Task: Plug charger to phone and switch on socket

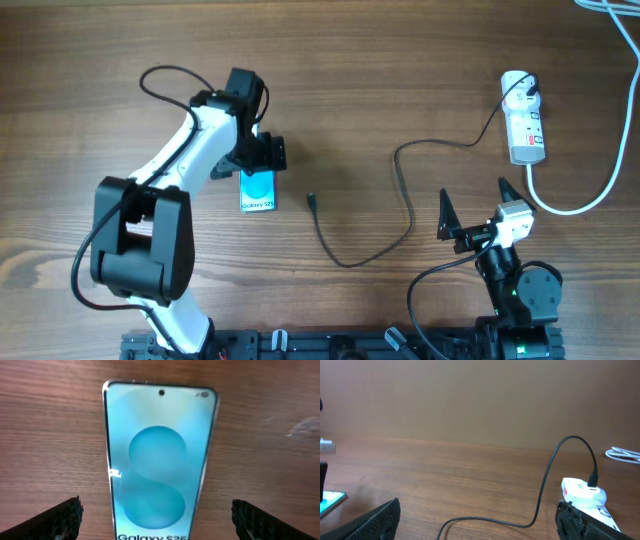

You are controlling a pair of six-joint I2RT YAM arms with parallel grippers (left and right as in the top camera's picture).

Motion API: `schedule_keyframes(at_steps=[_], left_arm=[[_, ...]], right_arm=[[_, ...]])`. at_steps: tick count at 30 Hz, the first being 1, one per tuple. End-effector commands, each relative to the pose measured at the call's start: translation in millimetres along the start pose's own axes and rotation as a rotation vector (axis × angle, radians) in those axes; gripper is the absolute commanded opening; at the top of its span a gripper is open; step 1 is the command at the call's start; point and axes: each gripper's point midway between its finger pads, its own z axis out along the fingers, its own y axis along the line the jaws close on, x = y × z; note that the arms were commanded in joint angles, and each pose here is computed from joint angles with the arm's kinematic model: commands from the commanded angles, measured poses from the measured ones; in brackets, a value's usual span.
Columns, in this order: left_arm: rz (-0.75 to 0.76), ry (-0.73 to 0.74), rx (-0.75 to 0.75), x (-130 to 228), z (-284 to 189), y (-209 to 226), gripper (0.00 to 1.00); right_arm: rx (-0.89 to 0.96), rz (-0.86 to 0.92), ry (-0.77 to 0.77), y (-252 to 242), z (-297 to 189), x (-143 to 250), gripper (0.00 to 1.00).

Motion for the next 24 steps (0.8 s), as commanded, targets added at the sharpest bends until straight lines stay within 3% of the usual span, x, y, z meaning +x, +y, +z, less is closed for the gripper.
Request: schedule_keyframes(at_steps=[1, 11, 17, 24], left_arm=[[-0.02, 0.018, -0.024, 10.1, 19.6, 8.9, 1.0], [-0.02, -0.013, -0.01, 12.4, 37.7, 9.7, 1.0], [-0.017, -0.105, 0.025, -9.8, 36.8, 1.1, 1.0], [-0.04, -0.065, 0.011, 0.0, 37.8, 4.7, 0.99]], right_arm=[[-0.003, 0.007, -0.004, 1.0, 0.0, -0.6, 1.0], [-0.003, 0.007, -0.004, 1.0, 0.0, -0.6, 1.0], [-0.003, 0.007, -0.004, 1.0, 0.0, -0.6, 1.0], [-0.003, 0.007, -0.004, 1.0, 0.0, -0.6, 1.0]])
